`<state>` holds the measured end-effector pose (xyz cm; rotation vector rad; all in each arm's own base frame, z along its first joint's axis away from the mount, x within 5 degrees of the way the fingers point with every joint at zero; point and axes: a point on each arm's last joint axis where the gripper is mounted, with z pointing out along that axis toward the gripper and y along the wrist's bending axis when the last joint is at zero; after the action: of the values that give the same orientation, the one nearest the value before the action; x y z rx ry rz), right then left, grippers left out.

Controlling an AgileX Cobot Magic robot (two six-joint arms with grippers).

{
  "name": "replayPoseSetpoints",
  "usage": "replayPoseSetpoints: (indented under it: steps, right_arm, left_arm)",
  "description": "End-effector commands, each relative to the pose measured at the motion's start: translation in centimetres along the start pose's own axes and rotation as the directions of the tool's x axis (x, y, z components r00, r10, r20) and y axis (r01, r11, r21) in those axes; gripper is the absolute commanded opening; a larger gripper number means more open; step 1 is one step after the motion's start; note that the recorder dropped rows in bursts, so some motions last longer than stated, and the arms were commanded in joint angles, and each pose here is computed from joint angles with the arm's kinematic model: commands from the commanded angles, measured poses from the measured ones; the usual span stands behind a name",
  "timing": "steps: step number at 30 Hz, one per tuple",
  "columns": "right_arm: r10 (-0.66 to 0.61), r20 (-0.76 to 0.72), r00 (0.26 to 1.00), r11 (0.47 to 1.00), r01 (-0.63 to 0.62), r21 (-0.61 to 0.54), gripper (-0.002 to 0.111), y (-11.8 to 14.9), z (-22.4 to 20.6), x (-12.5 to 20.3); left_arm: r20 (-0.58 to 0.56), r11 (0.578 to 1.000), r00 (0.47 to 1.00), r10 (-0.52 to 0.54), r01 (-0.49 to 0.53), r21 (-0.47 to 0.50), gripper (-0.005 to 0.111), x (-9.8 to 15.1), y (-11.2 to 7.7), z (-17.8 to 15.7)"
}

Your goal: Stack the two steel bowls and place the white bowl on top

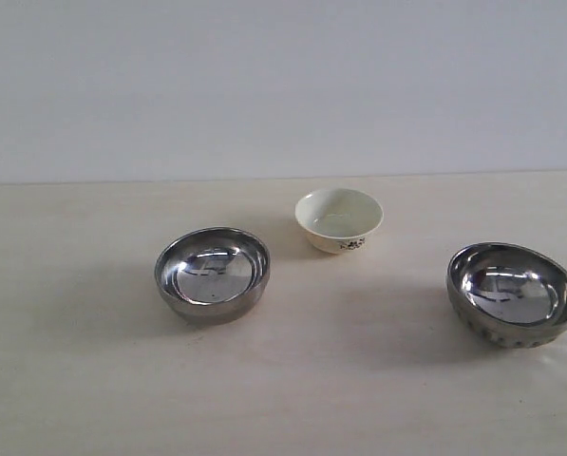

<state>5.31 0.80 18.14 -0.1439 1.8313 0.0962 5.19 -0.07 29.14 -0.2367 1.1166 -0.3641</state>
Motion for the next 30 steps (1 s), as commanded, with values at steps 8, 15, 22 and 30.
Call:
replayPoseSetpoints:
  steps: [8, 15, 22, 30]
  right_arm:
    - [-0.001, 0.011, 1.0, 1.0, 0.001, 0.003, 0.0, 0.0, 0.0, -0.1]
    - [-0.001, 0.011, 1.0, 1.0, 0.001, 0.003, 0.0, 0.0, 0.0, -0.1]
    - [-0.001, 0.011, 1.0, 1.0, 0.001, 0.003, 0.0, 0.0, 0.0, -0.1]
    - [-0.001, 0.011, 1.0, 1.0, 0.001, 0.003, 0.0, 0.0, 0.0, -0.1]
  left_arm:
    - [-0.616, 0.97, 0.788, 0.008, -0.155, -0.186, 0.004, 2.9, 0.8, 13.4]
    - [-0.891, 0.963, 0.438, 0.118, -0.271, -0.006, 0.022, 13.3, -0.2, 21.1]
    - [-0.954, 0.961, 0.292, 0.065, -0.275, -0.019, 0.074, 21.7, 1.5, 23.0]
    - [-0.959, 0.972, 0.259, 0.118, -0.228, 0.058, 0.074, 25.5, 0.0, 22.3]
